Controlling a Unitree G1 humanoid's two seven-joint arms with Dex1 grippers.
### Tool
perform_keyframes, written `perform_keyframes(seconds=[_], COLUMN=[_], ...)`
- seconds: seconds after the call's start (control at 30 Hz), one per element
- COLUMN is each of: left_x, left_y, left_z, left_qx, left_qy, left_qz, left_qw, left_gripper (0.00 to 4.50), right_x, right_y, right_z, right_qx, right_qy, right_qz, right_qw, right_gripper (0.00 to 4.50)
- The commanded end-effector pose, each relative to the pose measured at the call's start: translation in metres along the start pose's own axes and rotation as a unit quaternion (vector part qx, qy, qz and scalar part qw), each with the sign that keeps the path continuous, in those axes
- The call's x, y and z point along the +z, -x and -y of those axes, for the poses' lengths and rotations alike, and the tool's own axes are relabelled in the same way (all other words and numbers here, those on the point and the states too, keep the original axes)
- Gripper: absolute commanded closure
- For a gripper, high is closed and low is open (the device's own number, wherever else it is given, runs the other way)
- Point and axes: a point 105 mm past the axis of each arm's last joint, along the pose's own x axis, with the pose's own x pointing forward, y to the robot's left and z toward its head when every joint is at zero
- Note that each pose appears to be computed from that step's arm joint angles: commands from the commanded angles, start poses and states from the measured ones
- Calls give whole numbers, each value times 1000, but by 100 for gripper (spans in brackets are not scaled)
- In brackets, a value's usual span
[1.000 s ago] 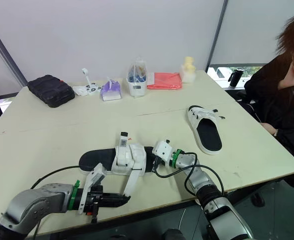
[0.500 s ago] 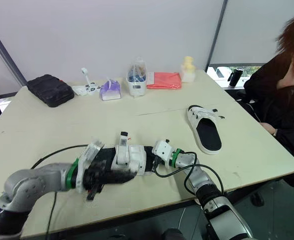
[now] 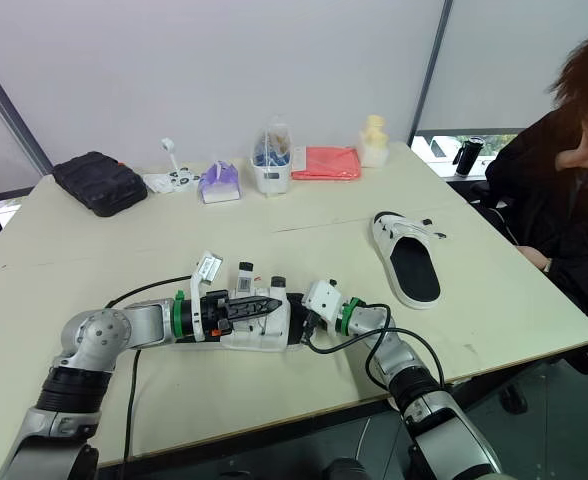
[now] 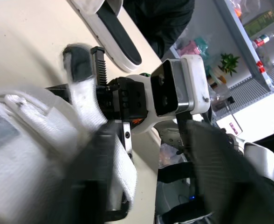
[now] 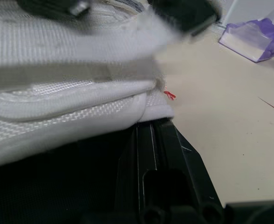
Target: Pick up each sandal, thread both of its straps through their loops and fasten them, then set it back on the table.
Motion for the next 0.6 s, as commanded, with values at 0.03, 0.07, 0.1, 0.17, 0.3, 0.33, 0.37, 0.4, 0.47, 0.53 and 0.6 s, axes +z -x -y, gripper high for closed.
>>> perform_keyframes(seconds=[0.03, 0.07, 0.1, 0.17, 0.3, 0.33, 0.37, 0.4, 0.47, 0.53, 0.6], left_x=[50, 58, 65, 77, 70, 66, 62, 58, 55, 51, 48], left_y=[8, 8, 7, 2, -6, -8, -10, -11, -14, -16, -18], left_z=[15, 18, 19, 18, 2, -2, -3, -4, -7, -17, -22], left_qx=[9, 8, 14, 26, 33, 26, 14, 1, -7, -1, -1], left_qy=[-133, -162, -191, -249, -326, -329, -324, -317, -312, -317, -314], left_qz=[43, 43, 44, 36, -29, -44, -57, -69, -80, -96, -104], left_qw=[990, 986, 981, 968, 944, 943, 944, 946, 947, 943, 944], left_gripper=[169, 169, 169, 169, 169, 169, 169, 169, 169, 169, 169], right_x=[-86, -86, -86, -86, -85, -85, -84, -84, -84, -84, -84], right_y=[31, 31, 31, 31, 28, 27, 26, 26, 26, 26, 26], right_z=[-50, -50, -49, -49, -50, -49, -49, -49, -50, -50, -50], right_qx=[49, 48, 47, 47, 48, 48, 48, 47, 47, 46, 45], right_qy=[-82, -82, -82, -82, -82, -82, -82, -82, -82, -82, -83], right_qz=[-174, -174, -175, -175, -173, -172, -172, -171, -171, -171, -171], right_qw=[980, 980, 980, 980, 980, 980, 981, 981, 981, 981, 981], right_gripper=[450, 450, 450, 450, 450, 450, 450, 450, 450, 450, 450])
